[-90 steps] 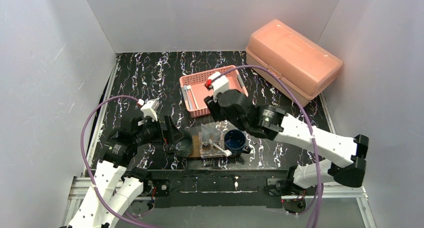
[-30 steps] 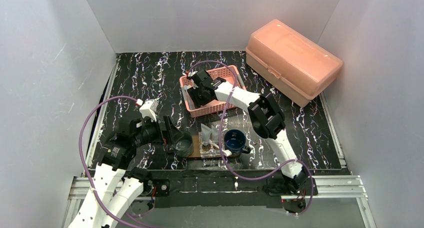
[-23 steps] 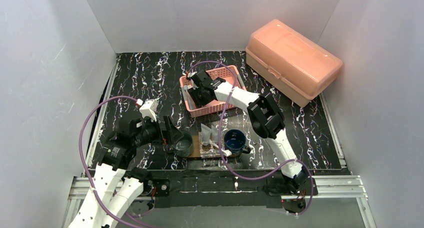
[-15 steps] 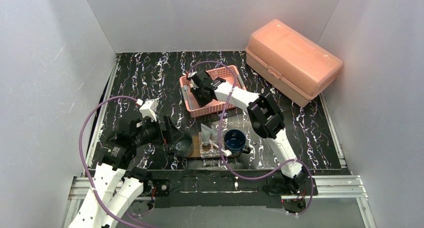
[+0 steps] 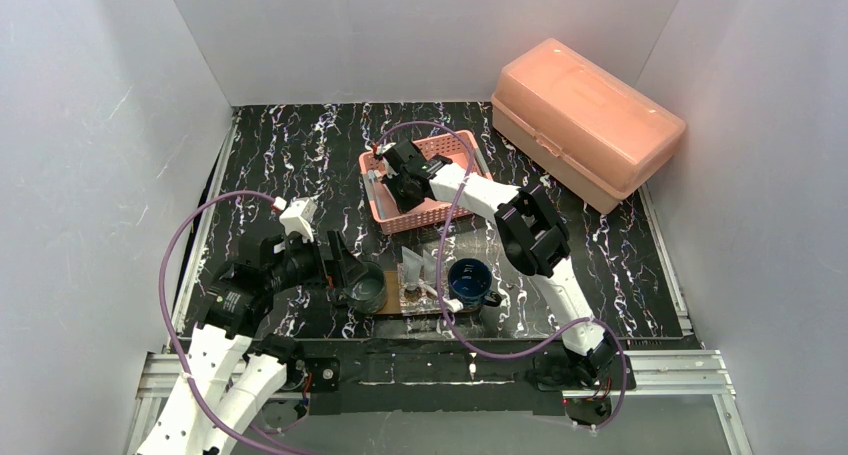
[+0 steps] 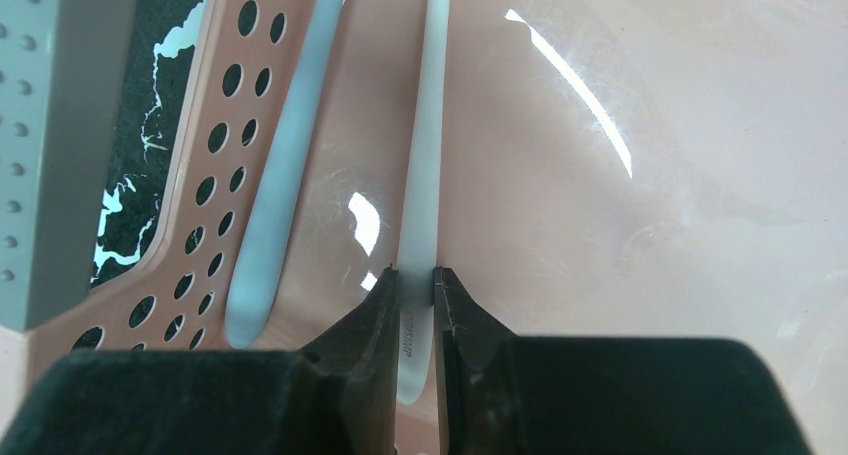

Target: Prepare toiletry sets of a toothbrush and toothpaste on the tray

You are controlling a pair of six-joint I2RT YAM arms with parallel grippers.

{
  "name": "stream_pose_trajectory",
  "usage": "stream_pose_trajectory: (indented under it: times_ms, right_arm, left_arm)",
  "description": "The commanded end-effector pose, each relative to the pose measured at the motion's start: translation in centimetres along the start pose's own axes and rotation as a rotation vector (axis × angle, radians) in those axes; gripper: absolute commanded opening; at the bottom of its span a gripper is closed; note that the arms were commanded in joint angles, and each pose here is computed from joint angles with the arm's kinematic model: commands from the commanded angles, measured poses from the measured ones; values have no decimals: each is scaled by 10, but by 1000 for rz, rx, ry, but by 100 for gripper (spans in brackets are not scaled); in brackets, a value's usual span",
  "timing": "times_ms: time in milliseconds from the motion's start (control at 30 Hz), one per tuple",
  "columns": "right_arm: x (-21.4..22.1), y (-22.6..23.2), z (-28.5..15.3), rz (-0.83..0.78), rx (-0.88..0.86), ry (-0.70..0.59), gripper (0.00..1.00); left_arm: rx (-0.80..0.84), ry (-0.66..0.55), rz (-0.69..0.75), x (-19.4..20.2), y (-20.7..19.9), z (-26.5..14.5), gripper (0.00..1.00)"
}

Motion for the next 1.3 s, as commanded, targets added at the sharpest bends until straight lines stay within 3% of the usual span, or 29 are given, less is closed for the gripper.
stream_pose_trajectory:
  times_ms: [0, 367, 767, 800, 900, 967, 1267]
  right_arm:
    - [-6, -1, -9, -25, 2, -32, 1]
    - [-36, -1, -54, -49, 31, -151, 1]
    - [-39, -2, -71, -65, 33, -174, 1]
    - [-38, -1, -70, -61, 22, -173, 5]
    - [-33, 0, -61, -49, 6, -156, 32]
    - [-31, 1, -56, -44, 0, -150, 41]
    - [-27, 1, -35, -53, 0, -125, 49]
  left_arm:
    - [-3, 8, 9, 2, 2, 2, 98]
    - [-4, 12, 6, 2, 2, 2, 98]
    - [-4, 13, 5, 2, 3, 3, 98]
    - [-5, 12, 5, 2, 3, 2, 98]
    - [-4, 14, 4, 2, 3, 3, 98]
    - [-2, 13, 5, 2, 2, 2, 98]
    - [3, 17, 5, 2, 2, 2, 98]
Point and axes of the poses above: each gripper's point midway between its finger pads, its own z axis out along the fingers, its own y axis along the line the jaws close on, x = y × z, the point moved 6 cm from there along -z, back along the fingers, and after that the axes turned 10 degrees about z, right-handed, at the moved point
